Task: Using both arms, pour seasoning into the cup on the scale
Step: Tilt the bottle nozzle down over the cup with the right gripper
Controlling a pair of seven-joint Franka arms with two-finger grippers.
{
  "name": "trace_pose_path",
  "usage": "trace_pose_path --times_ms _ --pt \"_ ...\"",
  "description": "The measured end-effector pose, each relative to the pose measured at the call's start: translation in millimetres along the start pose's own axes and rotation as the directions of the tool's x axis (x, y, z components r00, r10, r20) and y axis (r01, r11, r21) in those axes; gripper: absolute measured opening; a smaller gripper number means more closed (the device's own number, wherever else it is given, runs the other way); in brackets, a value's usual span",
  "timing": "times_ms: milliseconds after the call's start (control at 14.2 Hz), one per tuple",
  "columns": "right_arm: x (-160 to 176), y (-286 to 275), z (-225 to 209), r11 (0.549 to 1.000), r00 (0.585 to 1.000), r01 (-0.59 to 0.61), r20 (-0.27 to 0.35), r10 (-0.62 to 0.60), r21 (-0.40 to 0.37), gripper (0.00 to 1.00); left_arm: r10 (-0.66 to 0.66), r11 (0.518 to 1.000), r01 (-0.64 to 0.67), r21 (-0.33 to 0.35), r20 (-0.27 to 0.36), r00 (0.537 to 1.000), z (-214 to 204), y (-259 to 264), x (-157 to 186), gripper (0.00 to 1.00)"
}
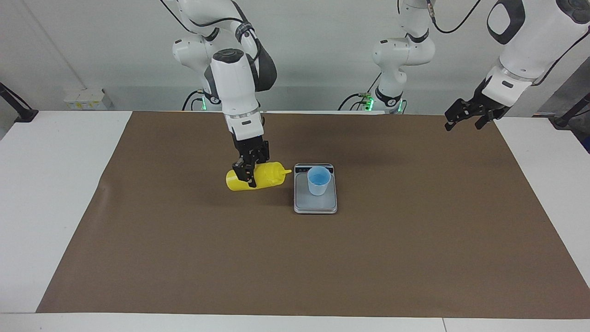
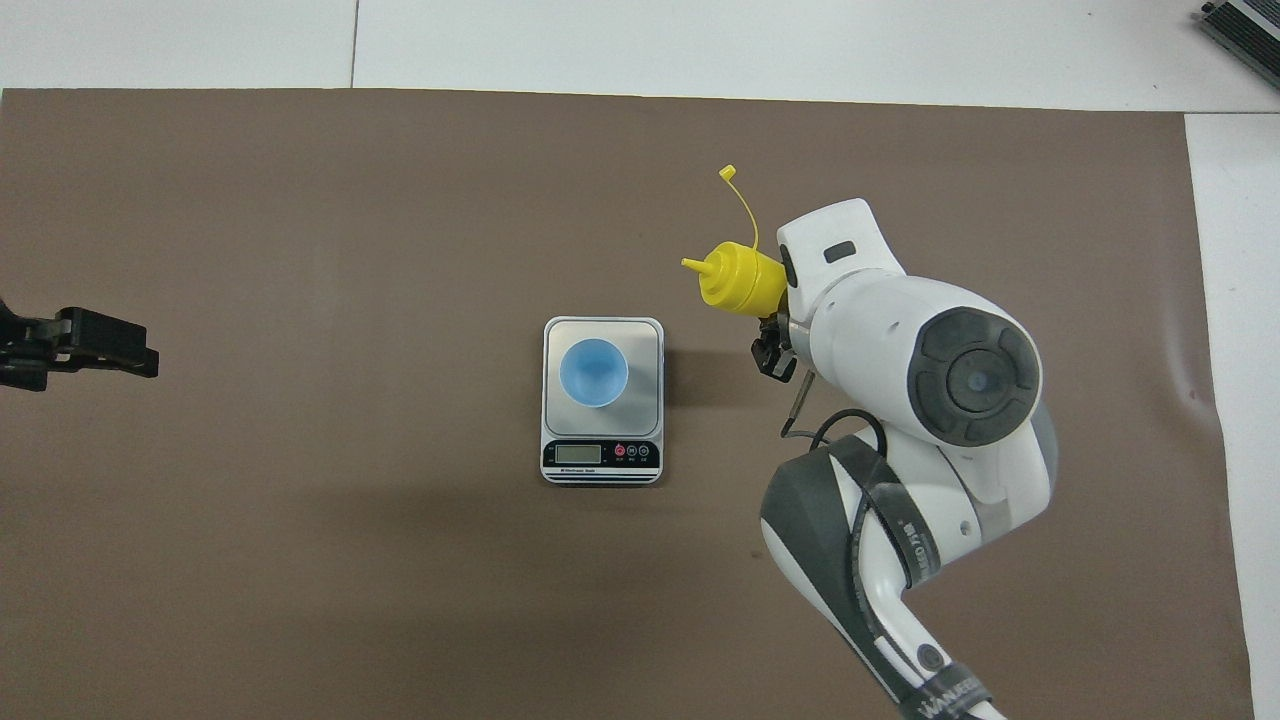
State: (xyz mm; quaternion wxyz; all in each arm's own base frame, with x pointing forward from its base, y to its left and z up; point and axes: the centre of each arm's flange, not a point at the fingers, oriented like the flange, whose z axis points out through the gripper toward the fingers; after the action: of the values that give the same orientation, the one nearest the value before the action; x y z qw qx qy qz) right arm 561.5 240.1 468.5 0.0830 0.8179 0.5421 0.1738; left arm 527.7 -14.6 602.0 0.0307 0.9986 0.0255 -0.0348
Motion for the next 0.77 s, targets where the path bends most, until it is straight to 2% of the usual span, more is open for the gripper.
trace_pose_path --times_ms 423,775 --pt "26 -36 29 0.986 0.983 0.143 0.129 -0.132 -0.079 0.52 0.000 1.000 0.000 0.000 0.000 1.000 0 0 0 1.00" --pt "44 -63 33 0.957 0.954 0.247 0.213 -0.212 -0.154 0.52 0.000 1.000 0.000 0.000 0.000 1.000 0 0 0 1.00"
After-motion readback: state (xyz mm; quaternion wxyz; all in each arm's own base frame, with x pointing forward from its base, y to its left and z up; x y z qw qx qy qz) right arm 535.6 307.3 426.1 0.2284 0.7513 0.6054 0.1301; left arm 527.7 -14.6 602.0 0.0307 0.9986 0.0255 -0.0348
